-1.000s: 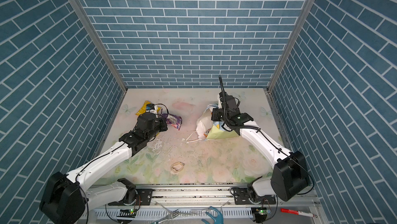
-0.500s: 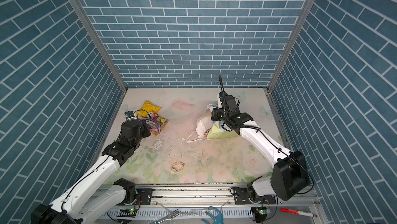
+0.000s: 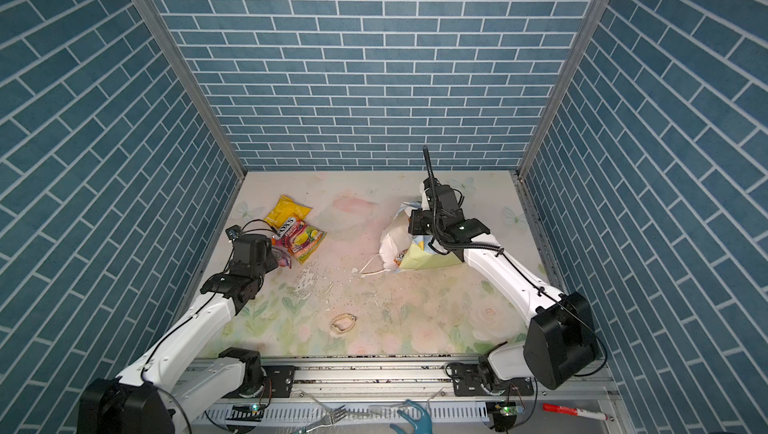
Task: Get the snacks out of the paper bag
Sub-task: 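Carry the purple pack beside the Fox's bag and release it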
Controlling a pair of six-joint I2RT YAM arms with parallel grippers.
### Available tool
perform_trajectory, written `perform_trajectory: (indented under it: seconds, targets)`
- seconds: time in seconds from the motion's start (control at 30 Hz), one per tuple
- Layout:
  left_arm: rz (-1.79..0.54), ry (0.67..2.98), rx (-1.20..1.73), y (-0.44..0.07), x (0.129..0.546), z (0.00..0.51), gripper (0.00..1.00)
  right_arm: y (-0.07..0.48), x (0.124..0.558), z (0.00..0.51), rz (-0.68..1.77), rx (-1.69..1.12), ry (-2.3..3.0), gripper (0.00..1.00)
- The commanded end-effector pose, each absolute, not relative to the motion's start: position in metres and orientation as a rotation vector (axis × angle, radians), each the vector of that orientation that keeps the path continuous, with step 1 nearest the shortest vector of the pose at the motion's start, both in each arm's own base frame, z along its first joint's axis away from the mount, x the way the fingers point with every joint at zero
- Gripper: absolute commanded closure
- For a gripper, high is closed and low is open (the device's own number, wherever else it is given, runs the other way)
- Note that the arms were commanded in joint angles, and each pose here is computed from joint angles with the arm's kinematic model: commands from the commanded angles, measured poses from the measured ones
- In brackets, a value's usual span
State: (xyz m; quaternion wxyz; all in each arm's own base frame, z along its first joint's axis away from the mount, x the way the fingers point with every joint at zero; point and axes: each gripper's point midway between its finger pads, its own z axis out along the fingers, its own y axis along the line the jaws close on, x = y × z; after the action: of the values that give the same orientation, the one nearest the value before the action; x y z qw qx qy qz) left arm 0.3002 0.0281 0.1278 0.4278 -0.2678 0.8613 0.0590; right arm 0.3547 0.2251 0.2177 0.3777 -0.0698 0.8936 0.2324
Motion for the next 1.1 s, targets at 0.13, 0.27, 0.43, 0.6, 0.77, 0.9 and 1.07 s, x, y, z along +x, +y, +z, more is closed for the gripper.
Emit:
perform_trajectory:
  seconds: [0.13,0.27,0.43,0.6,0.77,0.9,1.07]
  targets:
    - [0.175,2.130,-0.725,0.035,0.333,0.118,1.00,0.227,0.357,0.220,0.599,-0.192,2.273,1.00]
    - [0.155,2.145,-0.725,0.031,0.349,0.110,1.00,0.228,0.358,0.219,0.597,-0.192,2.276,1.00]
    - [0.126,2.169,-0.715,0.024,0.371,0.101,1.00,0.228,0.357,0.217,0.593,-0.193,2.287,1.00]
    - [0.095,2.237,-0.621,0.011,0.389,0.097,0.61,0.227,0.356,0.215,0.589,-0.189,2.301,1.00]
    - [0.025,2.231,-0.561,0.001,0.387,0.110,0.01,0.226,0.355,0.214,0.585,-0.188,2.317,1.00]
    - [-0.022,2.174,-0.574,0.001,0.375,0.124,0.01,0.226,0.355,0.214,0.587,-0.174,2.319,1.00]
    - [-0.067,2.145,-0.550,-0.002,0.366,0.141,0.00,0.226,0.356,0.211,0.582,-0.168,2.339,1.00]
